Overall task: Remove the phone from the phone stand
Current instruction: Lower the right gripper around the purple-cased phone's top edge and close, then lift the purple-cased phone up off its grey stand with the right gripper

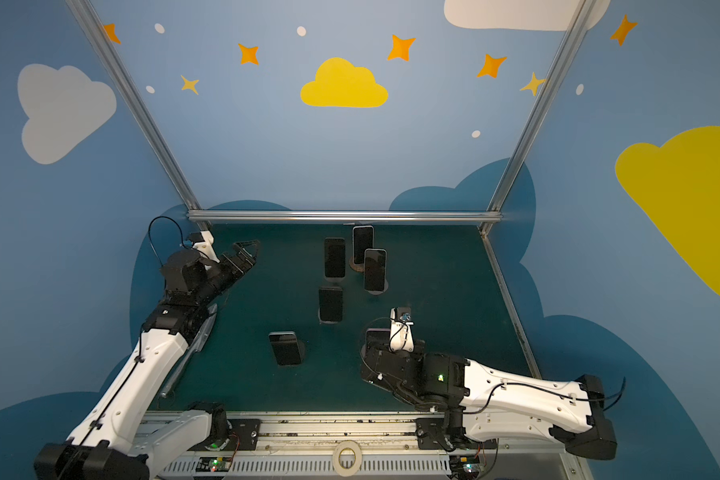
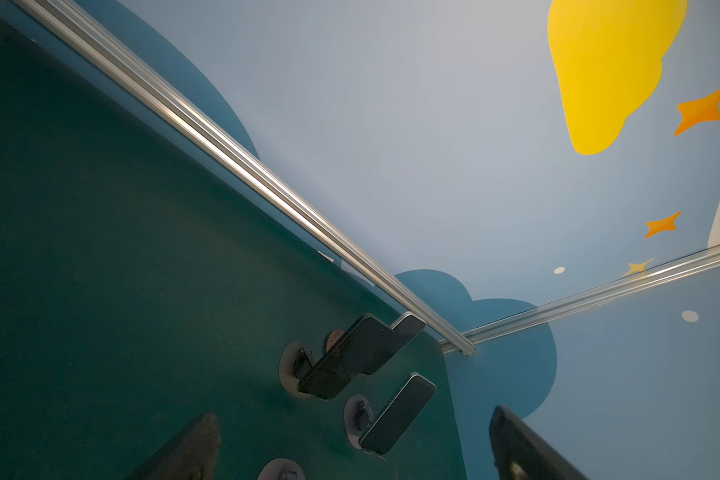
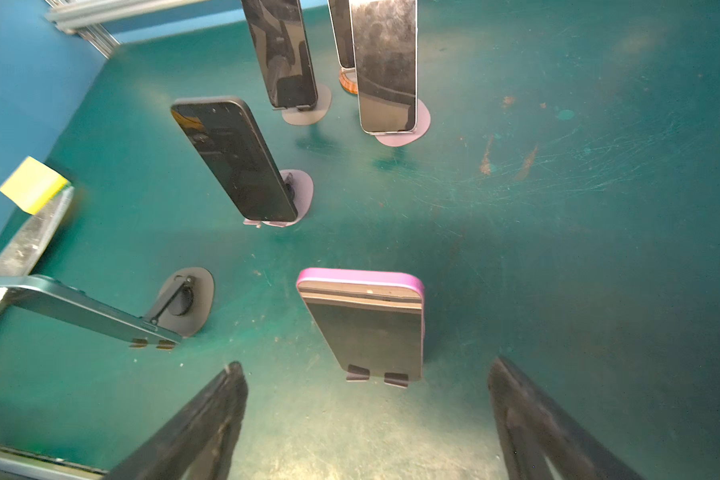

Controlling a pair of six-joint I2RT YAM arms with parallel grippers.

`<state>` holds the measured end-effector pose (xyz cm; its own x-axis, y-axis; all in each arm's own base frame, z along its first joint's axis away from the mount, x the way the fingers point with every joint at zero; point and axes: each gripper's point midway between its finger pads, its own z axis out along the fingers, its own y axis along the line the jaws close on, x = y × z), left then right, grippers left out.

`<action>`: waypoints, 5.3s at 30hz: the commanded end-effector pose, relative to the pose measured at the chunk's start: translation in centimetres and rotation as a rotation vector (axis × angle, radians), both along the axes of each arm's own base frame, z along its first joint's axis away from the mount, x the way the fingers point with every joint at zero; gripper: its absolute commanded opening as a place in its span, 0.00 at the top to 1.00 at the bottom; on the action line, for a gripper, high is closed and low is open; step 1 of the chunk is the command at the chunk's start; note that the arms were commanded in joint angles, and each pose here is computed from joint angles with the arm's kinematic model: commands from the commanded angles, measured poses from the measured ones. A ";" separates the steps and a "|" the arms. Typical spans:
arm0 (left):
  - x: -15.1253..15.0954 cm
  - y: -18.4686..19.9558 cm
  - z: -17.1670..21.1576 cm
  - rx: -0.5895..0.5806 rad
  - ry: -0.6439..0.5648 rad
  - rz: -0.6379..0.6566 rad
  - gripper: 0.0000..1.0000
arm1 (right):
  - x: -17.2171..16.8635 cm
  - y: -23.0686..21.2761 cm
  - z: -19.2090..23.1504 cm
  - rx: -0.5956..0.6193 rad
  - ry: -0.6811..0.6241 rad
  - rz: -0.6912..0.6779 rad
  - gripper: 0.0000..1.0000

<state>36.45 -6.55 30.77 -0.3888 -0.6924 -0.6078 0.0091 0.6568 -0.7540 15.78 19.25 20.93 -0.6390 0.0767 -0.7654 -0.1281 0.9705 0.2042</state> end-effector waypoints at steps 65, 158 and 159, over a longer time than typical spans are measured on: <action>0.2 -2.3 -0.2 -0.107 0.016 -0.082 0.01 | 3.8 2.0 -4.9 -0.033 0.058 -0.011 0.06; 0.5 -4.3 -1.5 -0.115 0.087 -0.141 0.00 | 4.3 0.7 1.9 -0.049 -0.144 0.020 0.38; 0.5 -4.3 -1.7 -0.116 0.096 -0.140 0.00 | 4.4 0.6 2.0 -0.053 -0.152 0.015 0.38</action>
